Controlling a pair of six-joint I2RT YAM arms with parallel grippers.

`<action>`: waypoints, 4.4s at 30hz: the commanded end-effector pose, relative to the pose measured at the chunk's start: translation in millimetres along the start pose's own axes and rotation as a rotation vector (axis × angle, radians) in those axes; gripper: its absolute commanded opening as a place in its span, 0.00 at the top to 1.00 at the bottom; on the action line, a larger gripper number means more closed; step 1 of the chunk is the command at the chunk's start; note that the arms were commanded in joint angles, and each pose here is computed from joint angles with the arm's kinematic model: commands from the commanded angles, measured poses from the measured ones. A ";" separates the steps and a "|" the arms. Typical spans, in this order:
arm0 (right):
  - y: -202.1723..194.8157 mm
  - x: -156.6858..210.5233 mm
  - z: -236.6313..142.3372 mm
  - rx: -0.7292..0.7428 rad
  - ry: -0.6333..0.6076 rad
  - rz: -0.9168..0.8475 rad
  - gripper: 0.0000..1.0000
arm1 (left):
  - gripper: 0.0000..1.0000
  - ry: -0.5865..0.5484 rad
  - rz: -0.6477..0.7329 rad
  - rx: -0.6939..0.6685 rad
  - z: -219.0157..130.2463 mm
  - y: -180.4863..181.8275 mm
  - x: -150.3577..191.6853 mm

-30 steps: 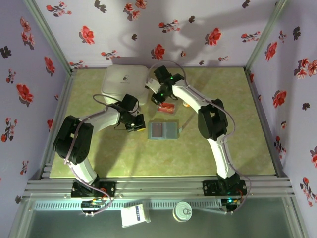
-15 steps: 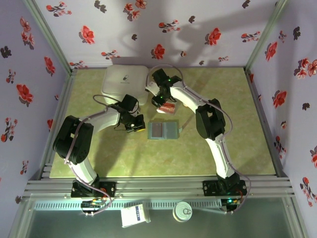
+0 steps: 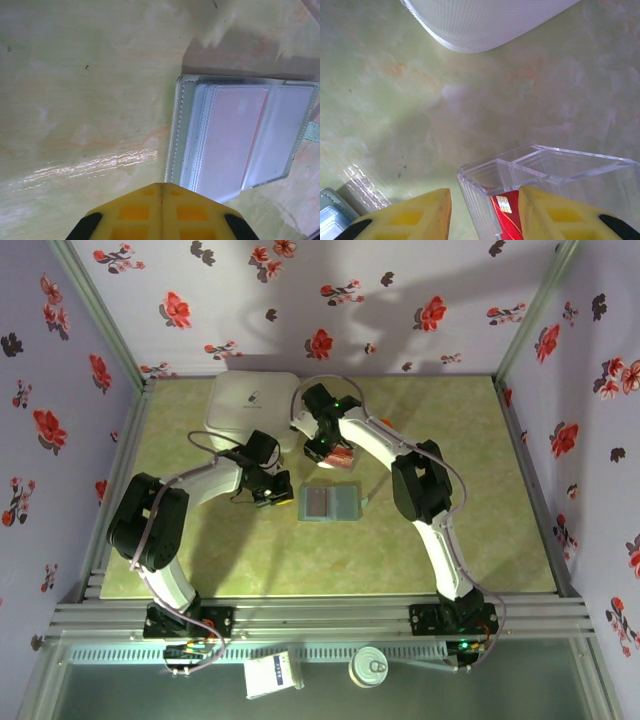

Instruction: Take the credit cards out of the card holder

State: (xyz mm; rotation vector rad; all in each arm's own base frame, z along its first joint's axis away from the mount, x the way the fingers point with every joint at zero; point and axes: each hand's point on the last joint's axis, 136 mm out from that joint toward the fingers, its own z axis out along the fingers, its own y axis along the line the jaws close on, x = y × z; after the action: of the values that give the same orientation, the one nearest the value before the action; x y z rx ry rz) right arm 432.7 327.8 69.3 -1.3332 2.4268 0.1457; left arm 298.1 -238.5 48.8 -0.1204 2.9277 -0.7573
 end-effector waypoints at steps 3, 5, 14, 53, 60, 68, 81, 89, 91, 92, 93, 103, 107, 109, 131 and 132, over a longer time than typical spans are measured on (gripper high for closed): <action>0.5 16.6 16.1 0.022 0.080 -0.037 0.56 | 0.97 0.004 -0.006 0.006 0.4 1.9 -1.2; 1.5 18.0 18.5 0.019 0.090 -0.041 0.56 | 0.97 0.005 -0.005 0.005 1.0 2.2 -1.1; 13.8 20.4 24.8 -0.025 0.103 -0.065 0.58 | 0.97 0.006 -0.009 0.003 1.8 2.6 -1.3; 38.3 51.1 -0.3 -0.117 0.226 -0.438 0.73 | 0.97 0.013 -0.013 -0.004 2.7 4.0 -0.7; 35.6 51.2 3.5 -0.093 0.238 -0.546 0.84 | 0.97 0.009 -0.011 -0.006 1.2 3.1 -2.0; 34.4 52.9 8.4 -0.082 0.254 -0.594 0.88 | 0.97 0.012 -0.013 -0.009 0.6 3.3 -1.6; 26.1 42.4 2.5 -0.042 0.238 -0.584 0.79 | 0.97 0.006 -0.013 -0.010 -1.6 2.3 -2.7; 15.3 35.3 -10.2 0.009 0.225 -0.577 0.77 | 0.97 0.002 -0.011 -0.008 -3.2 1.5 -2.9; 13.5 32.0 -15.4 0.017 0.208 -0.574 0.76 | 0.97 0.001 -0.012 -0.006 -3.4 1.3 -2.8; 13.3 31.5 -17.0 0.019 0.206 -0.575 0.75 | 0.97 -0.001 -0.011 -0.004 -3.9 0.6 -3.2; 11.5 30.8 -19.0 0.026 0.205 -0.574 0.74 | 0.97 -0.001 -0.012 -0.004 -3.9 0.8 -3.1; 13.9 24.5 -39.3 0.024 0.135 -0.549 0.69 | 0.97 -0.001 -0.011 0.004 -3.7 -0.2 -2.5; 12.6 26.2 -43.9 0.020 0.130 -0.512 0.69 | 0.97 -0.003 -0.010 0.006 -4.1 -0.4 -2.7; 11.2 23.2 -48.0 0.021 0.098 -0.457 0.69 | 0.97 -0.002 -0.010 0.009 -4.0 -1.0 -2.7; 53.4 60.7 -37.9 -0.180 -0.159 1.028 0.76 | 1.00 0.055 0.052 0.046 16.2 -26.2 4.0; 57.7 65.6 -35.9 -0.198 -0.148 1.069 0.76 | 1.00 0.059 0.055 0.045 17.8 -26.6 5.1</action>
State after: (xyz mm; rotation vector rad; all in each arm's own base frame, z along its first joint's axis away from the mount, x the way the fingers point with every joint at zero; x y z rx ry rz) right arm 347.4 282.8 60.4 -0.2680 2.7621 0.5153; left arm 297.1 -263.0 46.9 -0.0468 2.9443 -0.8062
